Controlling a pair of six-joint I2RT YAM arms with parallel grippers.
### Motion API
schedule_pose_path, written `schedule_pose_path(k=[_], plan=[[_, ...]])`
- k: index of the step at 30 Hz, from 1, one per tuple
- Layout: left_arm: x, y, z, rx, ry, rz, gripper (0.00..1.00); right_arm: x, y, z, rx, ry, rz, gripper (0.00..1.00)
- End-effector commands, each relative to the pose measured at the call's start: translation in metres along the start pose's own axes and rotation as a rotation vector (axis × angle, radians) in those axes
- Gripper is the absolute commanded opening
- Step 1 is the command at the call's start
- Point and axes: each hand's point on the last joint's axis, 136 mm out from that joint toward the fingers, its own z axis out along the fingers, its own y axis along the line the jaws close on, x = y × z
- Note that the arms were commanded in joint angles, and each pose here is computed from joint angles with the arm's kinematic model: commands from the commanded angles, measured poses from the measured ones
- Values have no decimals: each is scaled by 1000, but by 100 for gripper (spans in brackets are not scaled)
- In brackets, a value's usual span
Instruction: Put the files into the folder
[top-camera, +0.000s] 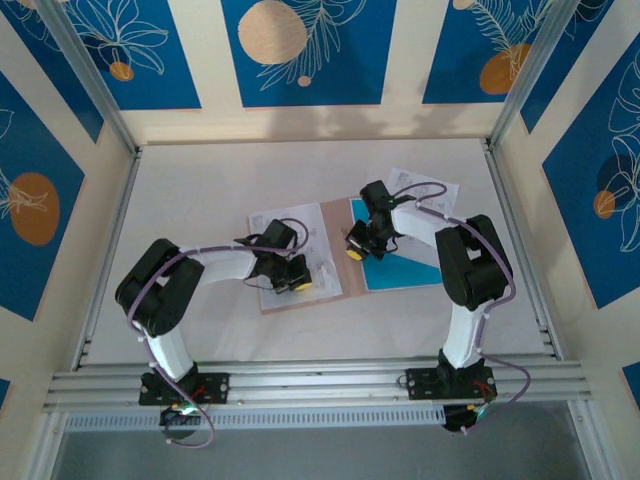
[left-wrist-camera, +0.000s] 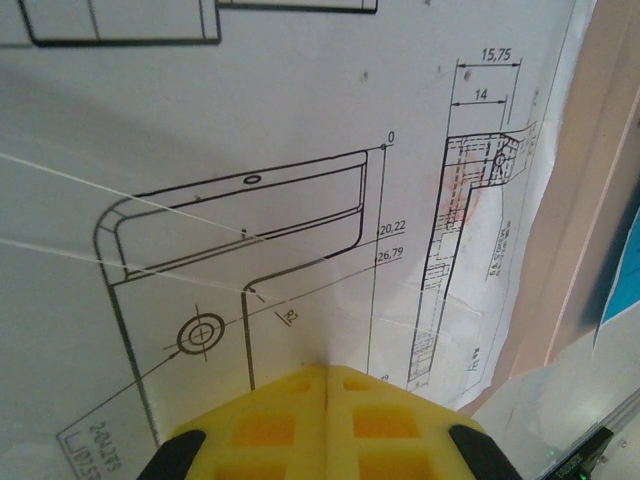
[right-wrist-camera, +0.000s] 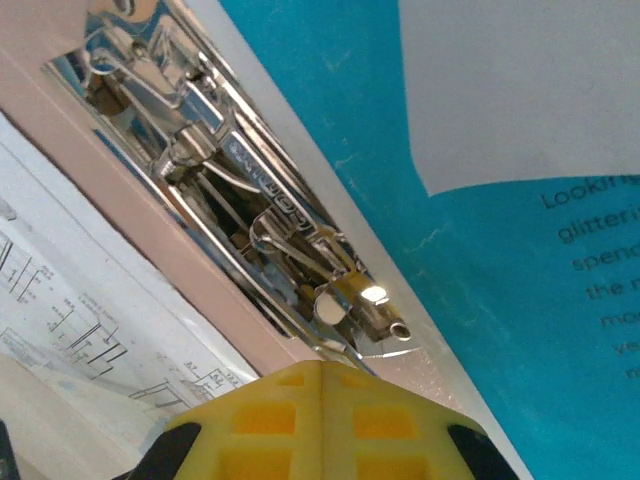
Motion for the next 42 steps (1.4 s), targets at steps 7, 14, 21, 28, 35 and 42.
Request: schedule_pose_path(k=[7,14,21,28,35,42], plan=[[11,18,6,-62,23,-24,0,10,4,2,59,7,-26,0],[11,18,6,-64,23,-25,0,7,-8,4,111,10,11,0],[12,20,5,-70,24,-27,0,6,-18,8,177,23,47,0],[15,28,4,-104,23,-43,0,2,-38,9,286,18,79,0],[17,37,1,-144,24,-66,0,0,-57,14,387,22,90,0],[23,51,-2,-183,22,-109,0,-1,-67,16,428,23,77,0]])
